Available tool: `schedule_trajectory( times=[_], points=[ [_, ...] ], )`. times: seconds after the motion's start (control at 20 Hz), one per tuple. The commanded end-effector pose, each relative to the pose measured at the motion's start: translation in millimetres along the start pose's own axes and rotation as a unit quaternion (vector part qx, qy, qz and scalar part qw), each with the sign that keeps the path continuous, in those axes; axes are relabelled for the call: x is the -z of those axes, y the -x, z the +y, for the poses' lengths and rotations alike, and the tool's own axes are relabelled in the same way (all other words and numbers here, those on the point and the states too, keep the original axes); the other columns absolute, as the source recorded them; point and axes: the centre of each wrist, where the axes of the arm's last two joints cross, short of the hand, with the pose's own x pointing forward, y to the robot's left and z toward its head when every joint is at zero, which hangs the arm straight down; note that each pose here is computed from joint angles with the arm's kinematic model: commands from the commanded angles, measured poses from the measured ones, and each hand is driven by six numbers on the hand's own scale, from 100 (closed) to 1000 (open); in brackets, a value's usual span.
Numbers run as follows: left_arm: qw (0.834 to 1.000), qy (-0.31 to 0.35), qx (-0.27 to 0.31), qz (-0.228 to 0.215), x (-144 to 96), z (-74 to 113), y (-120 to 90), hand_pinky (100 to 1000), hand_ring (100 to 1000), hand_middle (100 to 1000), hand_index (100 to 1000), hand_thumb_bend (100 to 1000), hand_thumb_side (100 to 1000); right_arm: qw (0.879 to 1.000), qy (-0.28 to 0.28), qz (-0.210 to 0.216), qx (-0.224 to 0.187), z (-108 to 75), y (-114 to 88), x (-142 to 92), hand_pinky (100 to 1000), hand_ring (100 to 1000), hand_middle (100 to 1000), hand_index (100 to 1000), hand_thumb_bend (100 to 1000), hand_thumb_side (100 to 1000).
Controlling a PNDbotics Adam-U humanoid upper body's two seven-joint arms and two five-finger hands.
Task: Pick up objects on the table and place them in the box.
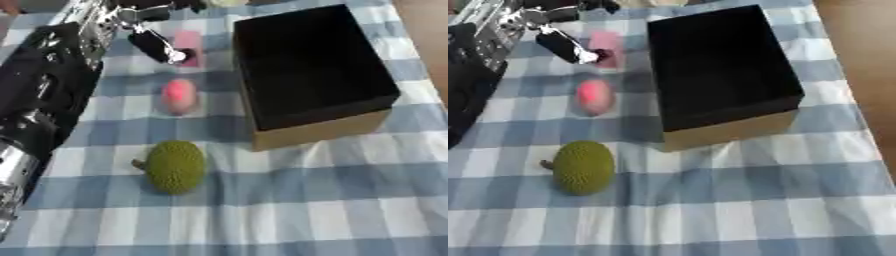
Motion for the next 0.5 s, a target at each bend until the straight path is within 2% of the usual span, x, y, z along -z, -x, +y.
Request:
schedule_trajectory(
  times=[0.05, 0.5],
  points=[
    [1.0, -0.015, 0.012, 0.018, -7.6, 18.6, 7.3, 979, 969, 880, 995, 312, 419, 1.0, -0.003, -0.017, -0.001, -0.6, -2.7, 6.1, 943, 1000, 339, 922, 100, 470],
    [0.999, 0.002, 0.014, 0.029, -9.5, 16.4, 10.5, 984, 975, 889, 999, 304, 382, 1.0, 0.001, -0.029, 0.004, 0.3, -2.9, 9.0, 942, 1000, 346, 921, 100, 470]
  ],
)
